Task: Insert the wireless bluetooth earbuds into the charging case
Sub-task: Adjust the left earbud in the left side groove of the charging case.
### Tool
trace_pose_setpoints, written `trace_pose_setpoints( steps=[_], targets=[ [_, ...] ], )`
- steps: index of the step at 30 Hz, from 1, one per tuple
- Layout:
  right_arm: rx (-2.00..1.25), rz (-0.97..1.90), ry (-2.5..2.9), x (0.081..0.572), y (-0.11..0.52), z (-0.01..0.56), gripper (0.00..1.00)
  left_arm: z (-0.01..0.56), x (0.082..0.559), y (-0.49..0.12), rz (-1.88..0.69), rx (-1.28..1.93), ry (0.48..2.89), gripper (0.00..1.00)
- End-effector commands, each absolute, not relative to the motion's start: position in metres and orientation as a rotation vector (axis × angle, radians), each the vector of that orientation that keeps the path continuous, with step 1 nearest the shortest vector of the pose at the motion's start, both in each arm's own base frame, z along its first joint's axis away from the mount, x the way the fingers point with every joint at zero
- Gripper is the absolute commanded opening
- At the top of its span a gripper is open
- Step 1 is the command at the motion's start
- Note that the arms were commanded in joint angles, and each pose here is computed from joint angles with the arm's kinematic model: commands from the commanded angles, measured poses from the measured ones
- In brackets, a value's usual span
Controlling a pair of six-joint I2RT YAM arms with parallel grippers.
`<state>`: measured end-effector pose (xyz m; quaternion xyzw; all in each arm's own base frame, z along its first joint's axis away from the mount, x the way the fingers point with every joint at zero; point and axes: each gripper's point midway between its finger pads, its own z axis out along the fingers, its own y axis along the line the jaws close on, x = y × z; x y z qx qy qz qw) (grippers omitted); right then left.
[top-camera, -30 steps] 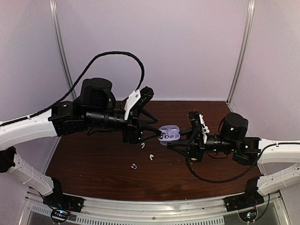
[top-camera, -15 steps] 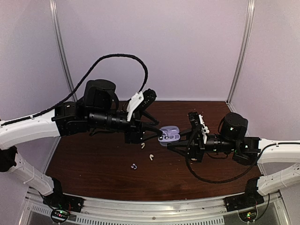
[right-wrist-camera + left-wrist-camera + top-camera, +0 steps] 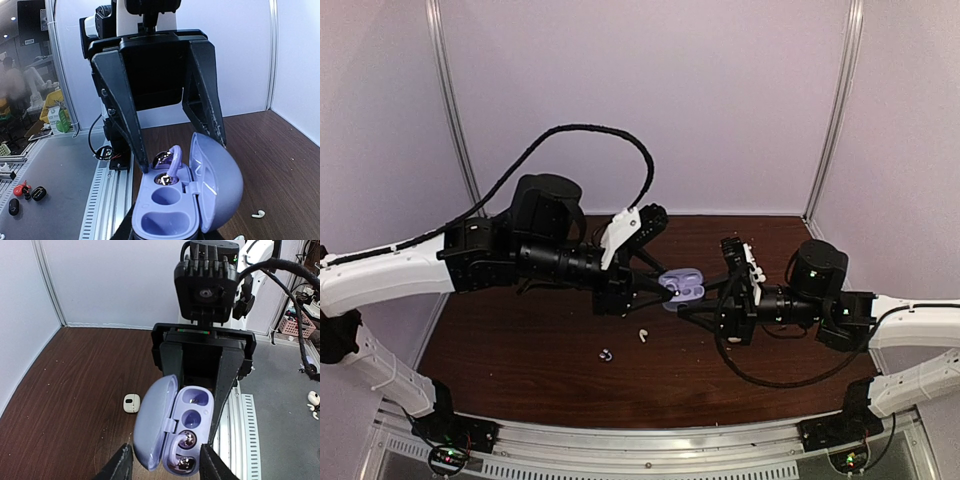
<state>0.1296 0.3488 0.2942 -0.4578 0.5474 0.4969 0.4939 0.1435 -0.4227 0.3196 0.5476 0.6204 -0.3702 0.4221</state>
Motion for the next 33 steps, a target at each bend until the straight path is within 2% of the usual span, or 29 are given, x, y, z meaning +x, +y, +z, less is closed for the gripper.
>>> trace_pose_setpoints(
  steps=[1, 7, 17, 24, 33],
  targets=[
    [-1.06, 1.242, 1.188, 0.125, 0.342, 0.337, 0.0, 0.305, 0.151, -0.421, -0.852, 1.395, 1.591, 0.47],
    [-1.06, 1.246, 1.2, 0.126, 0.342, 0.335, 0.0, 0.307, 0.149, -0.42, -0.855, 1.398, 1.572, 0.46],
    [-1.111, 1.202, 1.284, 0.13, 0.345, 0.312, 0.0, 0.375, 0.148, -0.383, -0.793, 1.273, 1.405, 0.53],
    [-1.136, 1.165, 1.309, 0.133, 0.346, 0.311, 0.0, 0.367, 0.117, -0.393, -0.931, 1.445, 1.358, 0.38],
    [-1.169, 1.148, 1.354, 0.134, 0.35, 0.307, 0.0, 0.347, 0.125, -0.405, -0.905, 1.476, 1.436, 0.32]
  ],
)
